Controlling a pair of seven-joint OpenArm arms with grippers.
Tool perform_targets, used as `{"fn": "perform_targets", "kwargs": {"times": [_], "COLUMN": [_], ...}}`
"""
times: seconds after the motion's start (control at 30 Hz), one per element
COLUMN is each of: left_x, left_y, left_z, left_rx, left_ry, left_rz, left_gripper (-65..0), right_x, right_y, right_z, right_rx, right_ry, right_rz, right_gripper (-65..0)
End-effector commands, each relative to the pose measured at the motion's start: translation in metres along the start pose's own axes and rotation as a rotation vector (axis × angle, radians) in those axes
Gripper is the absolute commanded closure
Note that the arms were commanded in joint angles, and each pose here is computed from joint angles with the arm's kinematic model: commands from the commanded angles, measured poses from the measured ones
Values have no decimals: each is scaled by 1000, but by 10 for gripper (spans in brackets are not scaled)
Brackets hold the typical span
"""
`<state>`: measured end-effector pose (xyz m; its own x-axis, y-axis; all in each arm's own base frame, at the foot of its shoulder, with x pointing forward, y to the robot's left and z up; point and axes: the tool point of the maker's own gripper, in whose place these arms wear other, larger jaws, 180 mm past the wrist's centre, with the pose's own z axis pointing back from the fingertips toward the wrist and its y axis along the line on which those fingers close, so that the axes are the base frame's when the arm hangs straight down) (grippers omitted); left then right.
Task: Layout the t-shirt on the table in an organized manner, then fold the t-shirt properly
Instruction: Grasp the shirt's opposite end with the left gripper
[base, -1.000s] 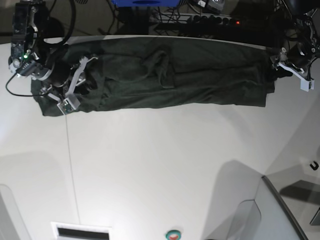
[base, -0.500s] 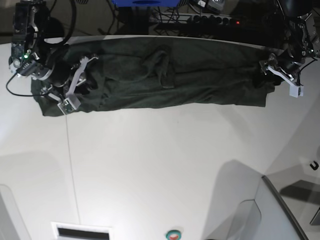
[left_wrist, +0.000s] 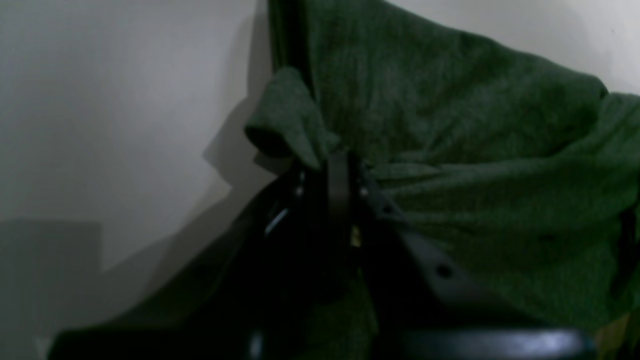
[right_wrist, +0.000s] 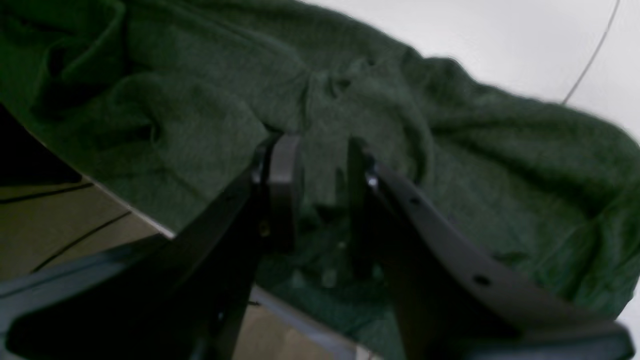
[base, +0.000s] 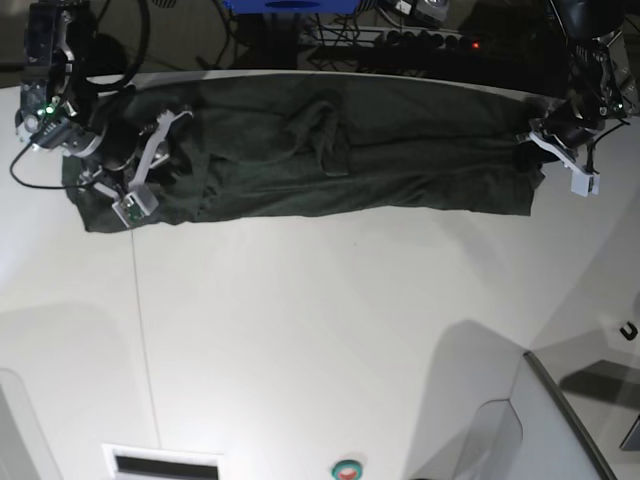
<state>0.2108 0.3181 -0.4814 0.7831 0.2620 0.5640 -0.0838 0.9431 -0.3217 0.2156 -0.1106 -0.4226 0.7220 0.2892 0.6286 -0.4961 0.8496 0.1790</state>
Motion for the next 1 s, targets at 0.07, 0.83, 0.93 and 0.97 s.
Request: {"fn": "perform_targets", "kwargs": {"times": [0.07, 0.83, 0.93, 0.97], "left_x": [40, 34, 29, 27], "left_y": [-3, -203, -227, -236], "left_z": [8, 26, 17, 13], "left_rx": [5, -246, -282, -299], "left_ry": [-93, -129, -110, -104], "left_rz": [-72, -391, -384, -385], "left_gripper": [0, 0, 0, 0], "right_x": [3, -3, -4, -4], "right_y": [-3, -49, -49, -49], "right_z": [6, 30, 30, 30], "right_rx": [-7, -140, -140, -140], "right_ry": [-25, -46, -45, -45], "right_rz": [-2, -75, -76, -76], "right_gripper": [-155, -155, -155, -155]}}
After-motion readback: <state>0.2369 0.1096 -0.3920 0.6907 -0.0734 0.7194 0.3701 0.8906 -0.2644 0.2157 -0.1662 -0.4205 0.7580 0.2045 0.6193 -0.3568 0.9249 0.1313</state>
